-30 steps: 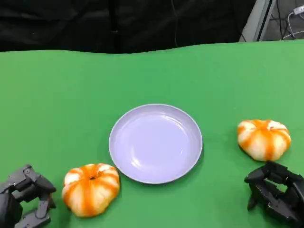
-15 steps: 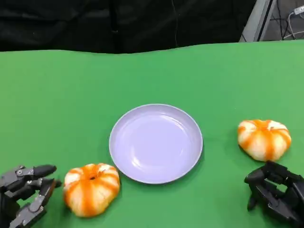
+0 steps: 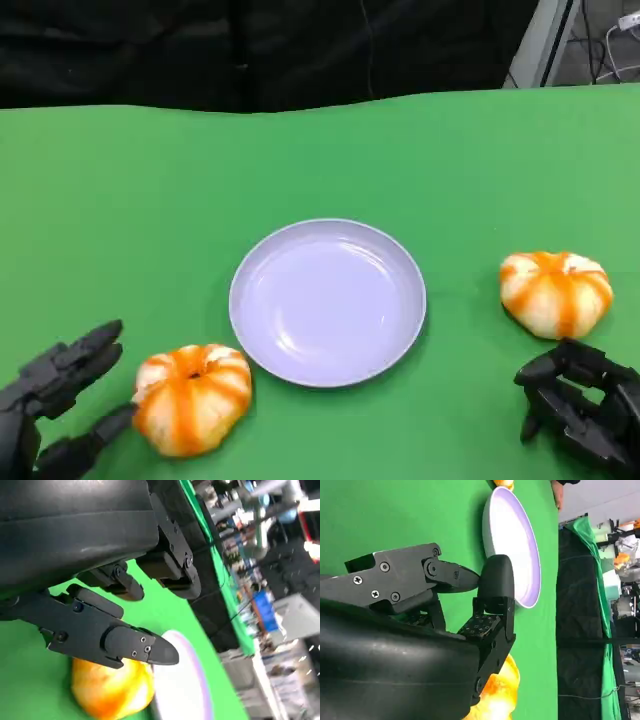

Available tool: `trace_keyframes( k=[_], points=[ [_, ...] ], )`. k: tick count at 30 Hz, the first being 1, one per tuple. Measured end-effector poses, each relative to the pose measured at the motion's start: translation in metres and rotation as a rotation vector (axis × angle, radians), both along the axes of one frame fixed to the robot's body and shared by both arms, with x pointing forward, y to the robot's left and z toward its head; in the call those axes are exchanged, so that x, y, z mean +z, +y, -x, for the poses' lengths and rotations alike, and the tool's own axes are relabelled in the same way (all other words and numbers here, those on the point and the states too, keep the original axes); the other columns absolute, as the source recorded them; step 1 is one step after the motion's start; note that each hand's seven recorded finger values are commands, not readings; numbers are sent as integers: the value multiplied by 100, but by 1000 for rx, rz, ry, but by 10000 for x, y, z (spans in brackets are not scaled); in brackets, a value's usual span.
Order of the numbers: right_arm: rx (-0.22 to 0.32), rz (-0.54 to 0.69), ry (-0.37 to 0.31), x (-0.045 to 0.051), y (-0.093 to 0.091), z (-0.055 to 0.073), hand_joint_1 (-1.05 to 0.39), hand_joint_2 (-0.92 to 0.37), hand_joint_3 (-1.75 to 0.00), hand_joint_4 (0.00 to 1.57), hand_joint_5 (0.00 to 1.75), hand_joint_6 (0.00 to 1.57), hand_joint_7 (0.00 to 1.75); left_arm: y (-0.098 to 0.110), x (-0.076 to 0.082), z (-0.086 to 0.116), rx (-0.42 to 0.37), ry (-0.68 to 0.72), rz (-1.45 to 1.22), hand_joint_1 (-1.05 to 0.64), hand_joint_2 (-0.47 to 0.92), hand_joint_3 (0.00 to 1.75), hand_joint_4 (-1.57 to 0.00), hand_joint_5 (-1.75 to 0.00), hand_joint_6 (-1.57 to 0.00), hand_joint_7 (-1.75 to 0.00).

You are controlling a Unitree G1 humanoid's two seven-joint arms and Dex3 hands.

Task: Grasp the bread from the table and place it into the plate.

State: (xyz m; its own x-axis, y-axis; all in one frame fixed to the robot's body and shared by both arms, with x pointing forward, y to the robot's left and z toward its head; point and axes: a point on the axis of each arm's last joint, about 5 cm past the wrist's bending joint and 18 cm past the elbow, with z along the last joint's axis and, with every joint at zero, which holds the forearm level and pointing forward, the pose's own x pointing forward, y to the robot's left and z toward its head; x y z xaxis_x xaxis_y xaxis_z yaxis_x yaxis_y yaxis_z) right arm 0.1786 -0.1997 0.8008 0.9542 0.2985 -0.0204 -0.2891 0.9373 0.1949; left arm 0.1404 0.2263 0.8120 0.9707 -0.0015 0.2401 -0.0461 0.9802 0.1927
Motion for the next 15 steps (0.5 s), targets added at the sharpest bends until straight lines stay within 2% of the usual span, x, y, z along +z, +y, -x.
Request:
trace_keyframes(
  k=[5, 15],
  points=[
    [0, -2, 5, 1, 0, -2, -23, -92, -49, 60, 175, 69, 119, 15, 67, 28, -48, -6, -196, -77, 92, 15, -53, 0, -55, 0],
    [-2, -5, 0, 10, -4, -6, -23, -92, -50, 61, 172, 70, 116, -15, 195, -8, -130, -3, -441, -83, 92, 12, -51, 0, -52, 0]
  ],
)
